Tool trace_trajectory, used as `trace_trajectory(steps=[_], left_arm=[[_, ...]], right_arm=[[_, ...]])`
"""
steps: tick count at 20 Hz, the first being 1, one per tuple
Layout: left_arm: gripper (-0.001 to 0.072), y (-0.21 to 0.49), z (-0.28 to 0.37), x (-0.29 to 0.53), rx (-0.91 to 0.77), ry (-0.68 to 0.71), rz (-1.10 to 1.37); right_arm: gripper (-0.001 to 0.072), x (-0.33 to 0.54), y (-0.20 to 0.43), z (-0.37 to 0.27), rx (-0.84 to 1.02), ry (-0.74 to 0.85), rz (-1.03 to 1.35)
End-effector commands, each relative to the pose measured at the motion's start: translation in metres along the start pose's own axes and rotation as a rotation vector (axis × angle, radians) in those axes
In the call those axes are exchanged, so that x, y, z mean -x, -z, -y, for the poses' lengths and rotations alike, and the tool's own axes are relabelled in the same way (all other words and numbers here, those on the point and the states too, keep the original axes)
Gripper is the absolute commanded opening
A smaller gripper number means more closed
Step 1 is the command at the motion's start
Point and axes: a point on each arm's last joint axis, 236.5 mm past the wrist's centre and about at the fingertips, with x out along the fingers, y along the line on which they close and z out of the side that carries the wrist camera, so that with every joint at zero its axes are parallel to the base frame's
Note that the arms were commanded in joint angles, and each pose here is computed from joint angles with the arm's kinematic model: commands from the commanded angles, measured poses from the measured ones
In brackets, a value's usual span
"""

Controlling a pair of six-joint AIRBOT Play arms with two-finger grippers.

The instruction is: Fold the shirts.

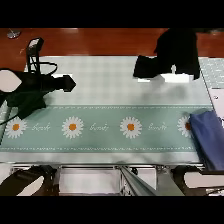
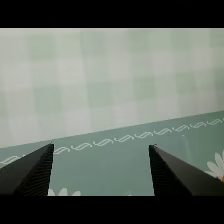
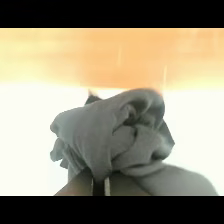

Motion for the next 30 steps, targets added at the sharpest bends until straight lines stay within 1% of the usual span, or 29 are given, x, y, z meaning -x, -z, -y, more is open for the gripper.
trace_trajectory(steps=[1, 4, 6, 8, 10, 13, 17, 20, 21, 23, 26, 28, 29, 30], left_arm=[[0.0702, 0.017, 0.009, 0.029, -0.045, 0.018, 0.023], [0.0702, 0.038, 0.009, 0.037, 0.014, 0.029, 0.032], [0.0702, 0.047, 0.014, 0.036, 0.035, 0.057, 0.02], [0.0702, 0.05, 0.021, 0.034, 0.045, 0.081, 0.01], [0.0702, 0.049, 0.027, 0.034, 0.037, 0.094, 0.013], [0.0701, 0.047, 0.033, 0.033, 0.022, 0.108, 0.027], [0.0702, 0.047, 0.033, 0.033, 0.022, 0.108, 0.028], [0.0702, 0.047, 0.033, 0.031, 0.024, 0.107, 0.024], [0.0701, 0.047, 0.033, 0.031, 0.023, 0.107, 0.024], [0.0702, 0.047, 0.033, 0.03, 0.024, 0.106, 0.021], [0.0702, 0.052, 0.031, 0.024, 0.028, 0.101, -0.005], [0.0702, 0.054, 0.03, 0.019, 0.031, 0.097, -0.023], [0.0702, 0.055, 0.029, 0.018, 0.032, 0.096, -0.028], [0.0702, 0.055, 0.029, 0.018, 0.033, 0.096, -0.028]], right_arm=[[0.0021, 0.119, -0.039, -0.036, 0.091, -0.003, 0.207], [0.0021, 0.21, -0.051, -0.066, 0.157, -0.01, 0.368], [0.0021, 0.251, -0.043, -0.083, 0.201, -0.029, 0.414], [0.0021, 0.274, -0.022, -0.101, 0.226, -0.08, 0.386], [0.0021, 0.276, 0.005, -0.117, 0.225, -0.155, 0.32], [0.0021, 0.253, 0.044, -0.142, 0.195, -0.305, 0.172], [0.0021, 0.191, 0.099, -0.167, 0.11, -0.478, -0.037], [0.0021, 0.126, 0.167, -0.208, 0.079, -0.54, -0.199], [0.0021, 0.107, 0.189, -0.228, 0.035, -0.569, -0.24], [0.0021, 0.072, 0.236, -0.276, 0.043, -0.627, -0.305], [0.0021, 0.023, 0.302, -0.337, 0.047, -0.672, -0.449], [0.0023, -0.002, 0.343, -0.358, -0.018, -0.683, -0.567], [0.0147, -0.006, 0.361, -0.367, -0.07, -0.704, -0.642], [0.0488, -0.001, 0.372, -0.376, -0.082, -0.755, -0.702]])
